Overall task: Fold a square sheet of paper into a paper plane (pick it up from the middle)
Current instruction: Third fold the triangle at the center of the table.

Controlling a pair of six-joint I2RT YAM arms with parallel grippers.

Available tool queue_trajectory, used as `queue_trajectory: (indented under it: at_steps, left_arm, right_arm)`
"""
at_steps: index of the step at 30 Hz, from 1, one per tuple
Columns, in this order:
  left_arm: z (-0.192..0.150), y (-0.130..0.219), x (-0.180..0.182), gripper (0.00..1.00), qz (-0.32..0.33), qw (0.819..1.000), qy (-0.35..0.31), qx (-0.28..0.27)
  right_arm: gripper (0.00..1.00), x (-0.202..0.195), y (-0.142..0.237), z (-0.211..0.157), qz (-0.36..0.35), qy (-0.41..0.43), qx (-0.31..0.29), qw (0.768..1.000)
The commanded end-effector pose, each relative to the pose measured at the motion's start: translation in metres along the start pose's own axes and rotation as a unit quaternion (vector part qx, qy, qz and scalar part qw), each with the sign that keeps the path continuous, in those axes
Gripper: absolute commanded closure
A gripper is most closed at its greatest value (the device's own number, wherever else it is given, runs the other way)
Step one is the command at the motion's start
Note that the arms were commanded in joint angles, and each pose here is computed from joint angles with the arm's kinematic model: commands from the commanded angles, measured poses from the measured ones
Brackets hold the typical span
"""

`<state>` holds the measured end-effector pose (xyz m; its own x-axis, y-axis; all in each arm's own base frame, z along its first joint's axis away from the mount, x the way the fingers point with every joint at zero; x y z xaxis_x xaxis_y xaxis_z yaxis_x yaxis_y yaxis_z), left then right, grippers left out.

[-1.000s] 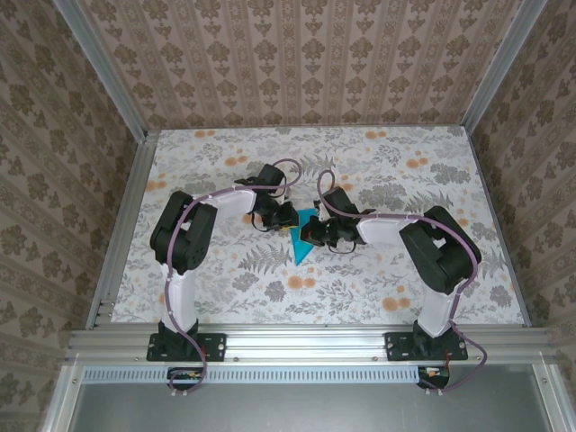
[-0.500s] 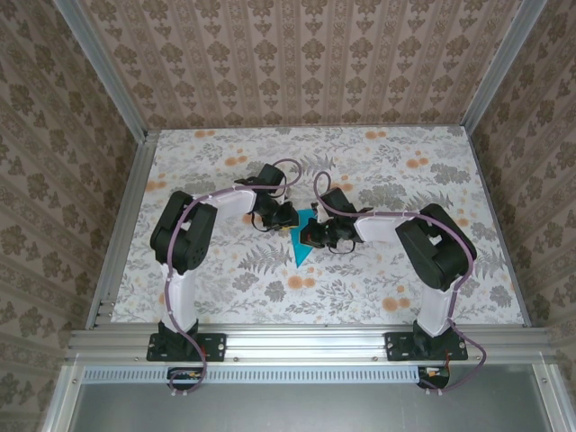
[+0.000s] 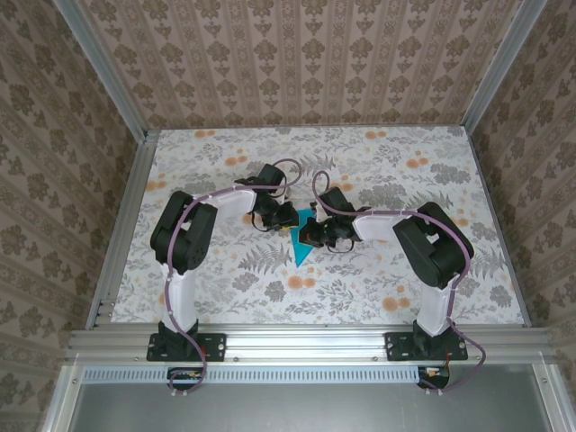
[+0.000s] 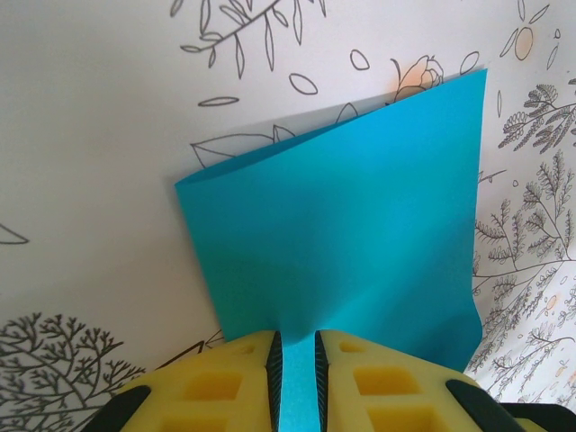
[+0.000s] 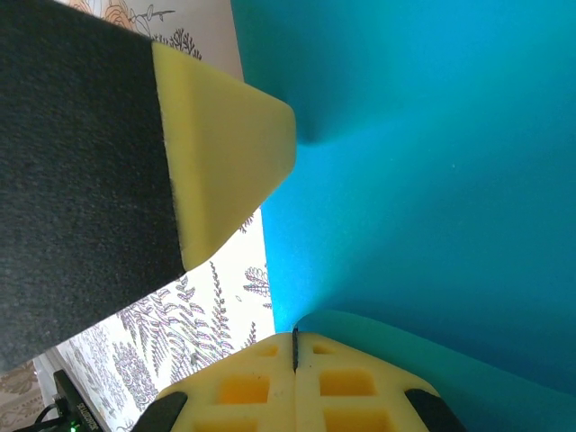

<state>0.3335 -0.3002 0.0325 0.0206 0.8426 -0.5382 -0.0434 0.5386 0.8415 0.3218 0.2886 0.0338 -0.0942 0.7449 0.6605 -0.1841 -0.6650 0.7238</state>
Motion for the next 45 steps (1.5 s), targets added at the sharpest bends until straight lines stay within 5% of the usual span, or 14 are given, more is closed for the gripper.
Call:
queue_trajectory:
  at_steps: [1, 45]
  left_arm:
    - [-0.007, -0.01, 0.008, 0.79, 0.016, 1.0, -0.004, 0.021]
    - [-0.008, -0.007, 0.006, 0.79, 0.013, 1.0, -0.006, 0.021]
  right_arm:
    - [1.0, -0.001, -0.004, -0.003, -0.004, 0.004, 0.013, 1.0]
    - [1.0, -0.008, -0.01, 0.001, -0.016, -0.004, 0.009, 1.0]
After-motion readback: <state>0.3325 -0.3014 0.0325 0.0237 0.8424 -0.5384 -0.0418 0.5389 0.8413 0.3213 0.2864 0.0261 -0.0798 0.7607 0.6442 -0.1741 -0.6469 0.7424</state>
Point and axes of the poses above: each hand's point on the last joint's axis, 136 mm out from that joint toward the fingers, its own y axis back along the fingers, its own x axis along the line the jaws close on, z = x × y, the point moved 1 cm from there along y, back along the fingers, and after that the axes turned 4 degrees about y, right-handed, at the moved point
